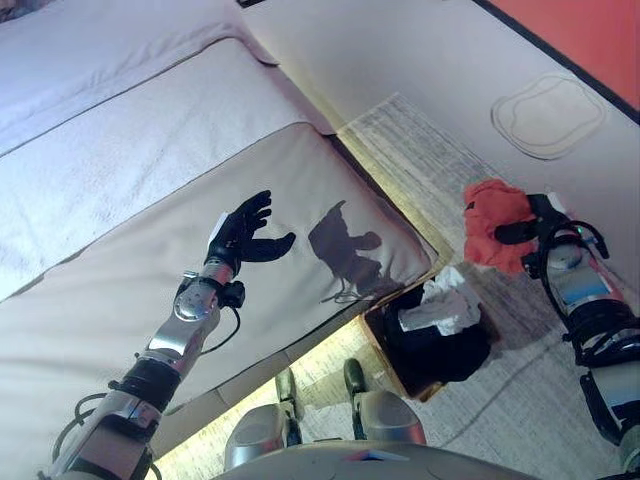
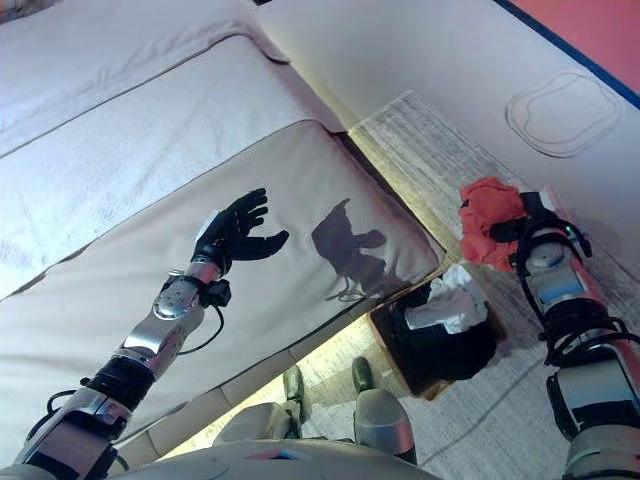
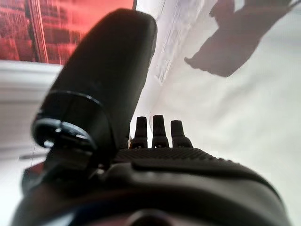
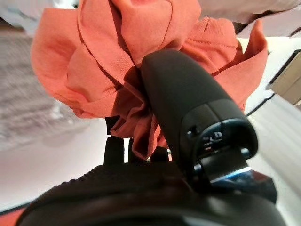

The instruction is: Pick up the clothes from the bed and place them into the basket

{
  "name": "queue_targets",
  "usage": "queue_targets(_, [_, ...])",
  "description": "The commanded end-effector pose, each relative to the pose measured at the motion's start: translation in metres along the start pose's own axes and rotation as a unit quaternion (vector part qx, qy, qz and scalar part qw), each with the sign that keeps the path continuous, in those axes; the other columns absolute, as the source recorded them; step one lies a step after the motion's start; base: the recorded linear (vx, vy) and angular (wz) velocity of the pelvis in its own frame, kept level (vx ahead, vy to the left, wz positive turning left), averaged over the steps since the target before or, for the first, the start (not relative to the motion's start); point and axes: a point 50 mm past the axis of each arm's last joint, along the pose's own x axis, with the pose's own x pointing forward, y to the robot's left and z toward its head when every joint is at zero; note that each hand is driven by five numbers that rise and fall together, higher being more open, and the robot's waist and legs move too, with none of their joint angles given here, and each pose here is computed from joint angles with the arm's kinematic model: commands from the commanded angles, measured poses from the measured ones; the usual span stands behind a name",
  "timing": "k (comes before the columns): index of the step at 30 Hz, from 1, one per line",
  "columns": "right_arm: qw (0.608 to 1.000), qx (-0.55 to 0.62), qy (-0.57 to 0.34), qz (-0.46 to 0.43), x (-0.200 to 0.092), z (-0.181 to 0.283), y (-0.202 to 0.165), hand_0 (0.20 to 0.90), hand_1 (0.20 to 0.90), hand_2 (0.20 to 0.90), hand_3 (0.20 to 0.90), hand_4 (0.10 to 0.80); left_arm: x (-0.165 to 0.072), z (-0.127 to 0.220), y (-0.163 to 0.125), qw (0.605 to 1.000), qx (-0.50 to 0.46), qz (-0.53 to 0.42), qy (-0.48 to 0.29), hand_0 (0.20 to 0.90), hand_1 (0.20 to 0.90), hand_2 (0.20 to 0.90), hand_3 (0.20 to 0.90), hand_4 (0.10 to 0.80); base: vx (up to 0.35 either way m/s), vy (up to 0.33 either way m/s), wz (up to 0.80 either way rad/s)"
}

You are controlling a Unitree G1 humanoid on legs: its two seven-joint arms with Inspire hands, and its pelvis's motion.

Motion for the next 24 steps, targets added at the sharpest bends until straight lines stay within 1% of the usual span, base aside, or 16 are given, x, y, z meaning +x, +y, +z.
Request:
queue_targets(1, [1.000,-0.011,0.010,-0.017,-0.003,-0.015,-0.013,0.300,0.300,0.300,0.200,0.100,0.002,0.006,-0.022,0.999,0.004,-0.034,-0.040,0.900,0.900,0.900,0.900,0.800,-0.004,-0.029,-0.07])
queue_targets(9, [0.997,-0.029,0.069,0.029,-0.006,-0.049,0.010,0.300,0.300,0.300,0.200,0.100,0.001,-0.004,-0.031,0.998,0.002,-0.056,-0.020,0.900,0.900,0.900,0.900,0.800,-0.001,-0.017,-0.05])
queue_targets(11, [0.993,-0.032,0.104,0.053,-0.007,-0.062,0.020,0.300,0.300,0.300,0.200,0.100,0.002,-0.005,-0.032,0.998,0.003,-0.060,-0.016,0.900,0.900,0.900,0.900,0.800,-0.022,-0.020,-0.03])
queue_targets(19, [0.989,-0.037,0.121,0.070,-0.007,-0.066,0.032,0.300,0.300,0.300,0.200,0.100,0.004,-0.006,-0.033,0.997,0.010,-0.072,-0.013,0.900,0.900,0.900,0.900,0.800,-0.005,-0.004,-0.01])
queue_targets(20, [0.989,-0.041,0.122,0.073,-0.007,-0.065,0.034,0.335,0.335,0.335,0.241,0.141,0.004,-0.006,-0.033,0.997,0.011,-0.074,-0.013,0.900,0.900,0.900,0.900,0.800,0.000,0.000,0.00])
queue_targets(21, [0.989,-0.043,0.122,0.074,-0.007,-0.066,0.035,0.476,0.476,0.476,0.406,0.306,0.004,-0.006,-0.033,0.997,0.011,-0.075,-0.013,0.900,0.900,0.900,0.900,0.800,0.000,0.000,0.00])
queue_targets(22, [0.988,-0.050,0.125,0.073,-0.008,-0.067,0.036,0.900,0.900,0.900,0.900,0.800,0.003,-0.007,-0.034,0.997,0.012,-0.077,-0.013,0.900,0.900,0.900,0.900,0.800,0.000,0.000,0.00])
queue_targets(24, [0.986,-0.056,0.134,0.075,-0.009,-0.070,0.039,0.900,0.900,0.900,0.900,0.800,0.003,-0.008,-0.034,0.997,0.011,-0.079,-0.013,0.900,0.900,0.900,0.900,0.800,0.000,0.000,0.00])
